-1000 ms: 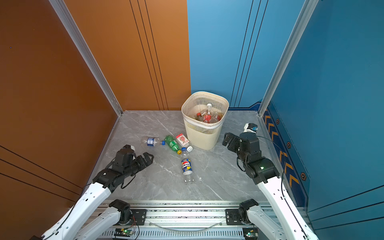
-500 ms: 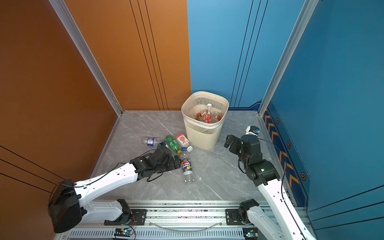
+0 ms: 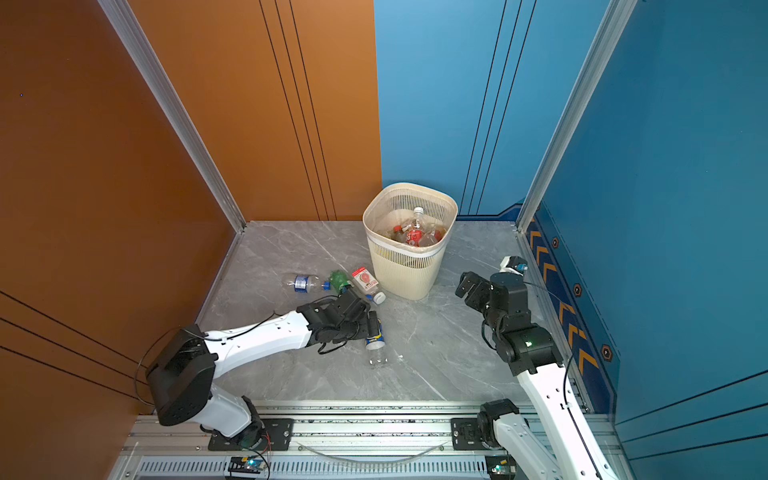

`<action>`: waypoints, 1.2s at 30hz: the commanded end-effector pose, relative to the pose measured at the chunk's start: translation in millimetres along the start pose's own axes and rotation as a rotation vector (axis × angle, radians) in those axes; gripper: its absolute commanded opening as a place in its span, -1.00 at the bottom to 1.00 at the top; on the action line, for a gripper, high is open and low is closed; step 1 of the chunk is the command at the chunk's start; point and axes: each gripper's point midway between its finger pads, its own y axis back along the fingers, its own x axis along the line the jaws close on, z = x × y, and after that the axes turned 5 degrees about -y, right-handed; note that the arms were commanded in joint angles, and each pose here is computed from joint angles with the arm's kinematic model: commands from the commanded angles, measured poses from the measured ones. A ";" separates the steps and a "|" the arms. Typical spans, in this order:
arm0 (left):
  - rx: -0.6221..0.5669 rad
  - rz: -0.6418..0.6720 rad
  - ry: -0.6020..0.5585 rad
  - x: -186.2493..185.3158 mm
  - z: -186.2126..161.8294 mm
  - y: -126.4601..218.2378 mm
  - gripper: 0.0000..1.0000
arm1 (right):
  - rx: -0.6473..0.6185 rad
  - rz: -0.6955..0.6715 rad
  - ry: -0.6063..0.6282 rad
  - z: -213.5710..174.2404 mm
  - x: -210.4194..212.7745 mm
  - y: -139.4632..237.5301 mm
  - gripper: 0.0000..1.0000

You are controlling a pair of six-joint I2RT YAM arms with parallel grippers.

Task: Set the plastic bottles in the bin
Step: 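Withdraw the right arm while the left gripper reaches and grasps the Pepsi bottle, then lift the Pepsi bottle with the left gripper and carry it over the bin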

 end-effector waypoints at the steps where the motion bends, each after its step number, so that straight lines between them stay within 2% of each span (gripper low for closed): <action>1: 0.029 -0.034 -0.024 -19.3 -0.3 -4.7 0.92 | 0.010 0.007 -0.011 -4.1 -4.2 1.6 0.99; 11: 0.127 -0.007 -0.016 -16.4 -18.8 -33.1 0.75 | 0.022 0.006 -0.035 -6.2 -12.4 -1.7 0.99; 18: 0.147 -0.004 -0.014 -15.5 -23.1 -37.7 0.35 | 0.026 0.005 -0.049 -6.5 -14.6 -4.8 0.99; 20: 0.146 -0.009 -0.012 -15.8 -22.9 -35.5 0.30 | 0.027 0.010 -0.052 -6.6 -13.7 -5.3 0.99; 30: 0.084 -0.039 -0.011 -6.4 -18.4 6.5 0.09 | 0.023 0.020 -0.067 -4.9 -11.6 -8.5 0.99; 36: -0.048 -0.084 -0.024 2.1 -1.7 59.2 0.09 | 0.029 0.030 -0.083 -4.9 -9.0 -12.0 0.99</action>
